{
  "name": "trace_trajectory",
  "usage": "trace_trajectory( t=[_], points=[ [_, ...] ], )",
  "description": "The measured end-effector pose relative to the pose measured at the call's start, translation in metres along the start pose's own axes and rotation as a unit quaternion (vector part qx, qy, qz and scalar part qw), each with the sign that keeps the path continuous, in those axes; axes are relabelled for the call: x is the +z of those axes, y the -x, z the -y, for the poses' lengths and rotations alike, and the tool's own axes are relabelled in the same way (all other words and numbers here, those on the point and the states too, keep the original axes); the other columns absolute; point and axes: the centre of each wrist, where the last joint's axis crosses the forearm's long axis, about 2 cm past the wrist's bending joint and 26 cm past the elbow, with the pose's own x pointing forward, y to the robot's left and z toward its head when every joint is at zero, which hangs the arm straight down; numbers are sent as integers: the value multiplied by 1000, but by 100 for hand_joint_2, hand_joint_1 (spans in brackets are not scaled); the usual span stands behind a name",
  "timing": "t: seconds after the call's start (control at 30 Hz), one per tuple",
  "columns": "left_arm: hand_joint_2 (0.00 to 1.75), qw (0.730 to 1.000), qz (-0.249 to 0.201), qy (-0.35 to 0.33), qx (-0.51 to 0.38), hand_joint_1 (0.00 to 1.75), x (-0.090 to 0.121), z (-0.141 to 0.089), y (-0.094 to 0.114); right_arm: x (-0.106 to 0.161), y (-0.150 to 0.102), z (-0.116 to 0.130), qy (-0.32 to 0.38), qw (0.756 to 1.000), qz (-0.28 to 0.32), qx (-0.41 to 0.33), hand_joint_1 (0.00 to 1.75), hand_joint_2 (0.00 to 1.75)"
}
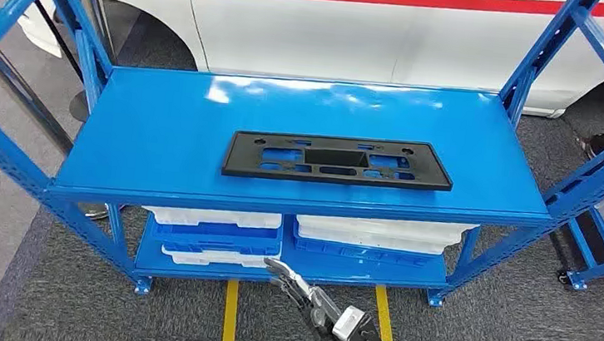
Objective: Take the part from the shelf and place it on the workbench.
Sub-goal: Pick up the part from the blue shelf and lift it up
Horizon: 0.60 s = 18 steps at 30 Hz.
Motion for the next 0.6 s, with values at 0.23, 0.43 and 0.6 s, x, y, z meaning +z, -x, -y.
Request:
trace_trajectory(
  t=[0.23,0.43,0.6],
  points=[
    [0,1000,3,-3,0,0,0,0,-1,0,0,-1,-2,1000,-1,-1,0,175],
    [0,1000,2,-4,0,0,0,-2,0,0,1,-2,-2,1000,-7,7,0,175],
    [0,1000,3,-2,0,0,0,-2,-2,-1,1,0,6,999,-19,38,0,175]
  ],
)
